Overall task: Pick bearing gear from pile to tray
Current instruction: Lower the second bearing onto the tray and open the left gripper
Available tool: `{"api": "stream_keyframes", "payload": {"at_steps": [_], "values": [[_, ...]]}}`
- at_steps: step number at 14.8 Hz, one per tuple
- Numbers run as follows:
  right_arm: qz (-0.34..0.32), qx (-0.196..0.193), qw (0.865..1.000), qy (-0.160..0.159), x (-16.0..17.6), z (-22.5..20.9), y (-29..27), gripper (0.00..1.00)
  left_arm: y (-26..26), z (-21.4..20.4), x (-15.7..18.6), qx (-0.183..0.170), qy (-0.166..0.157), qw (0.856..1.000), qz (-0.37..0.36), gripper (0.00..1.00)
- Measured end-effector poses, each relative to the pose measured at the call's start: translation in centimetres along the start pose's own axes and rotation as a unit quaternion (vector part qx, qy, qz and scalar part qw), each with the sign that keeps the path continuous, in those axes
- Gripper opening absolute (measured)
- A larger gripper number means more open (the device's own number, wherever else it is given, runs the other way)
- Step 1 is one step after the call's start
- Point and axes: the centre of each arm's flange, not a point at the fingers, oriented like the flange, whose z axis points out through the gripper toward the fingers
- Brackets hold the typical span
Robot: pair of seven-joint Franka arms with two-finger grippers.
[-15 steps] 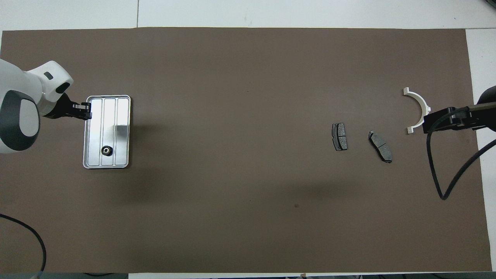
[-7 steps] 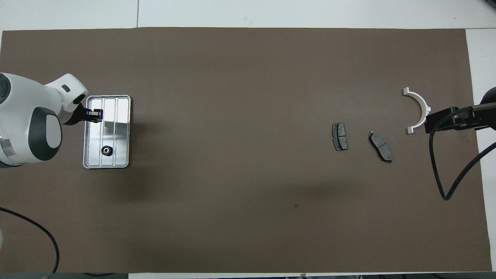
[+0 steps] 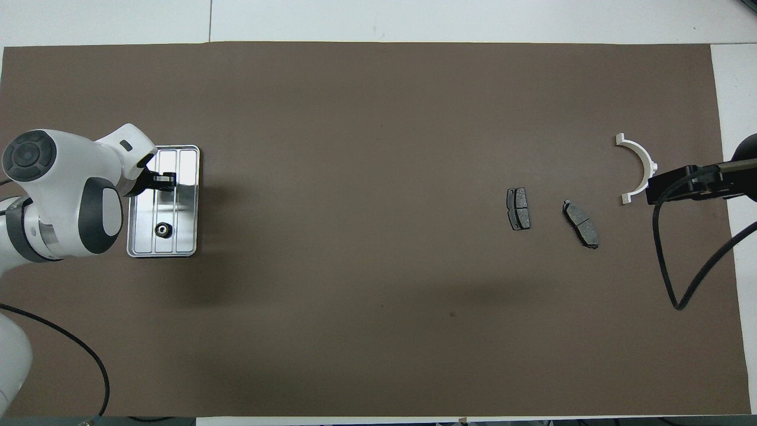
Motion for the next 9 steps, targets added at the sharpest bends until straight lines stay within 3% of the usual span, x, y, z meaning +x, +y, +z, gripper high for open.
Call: {"api": "stream_keyframes", "payload": {"at_steps": [3,4,9], "values": [[0.002,0.000,1.000,0.001,-0.03,-0.07,0.18,1.00,0.01,0.01,-0.03,0.000,0.001,1.000,0.000,0.24],[0.002,0.000,1.000,0.001,-0.05,-0.12,0.23,1.00,0.00,0.04,-0.06,0.000,0.000,1.000,0.000,0.30],[0.002,0.000,1.000,0.004,-0.23,-0.41,0.23,1.00,0.51,0.02,-0.15,-0.002,-0.015,1.000,0.004,0.86]]}}
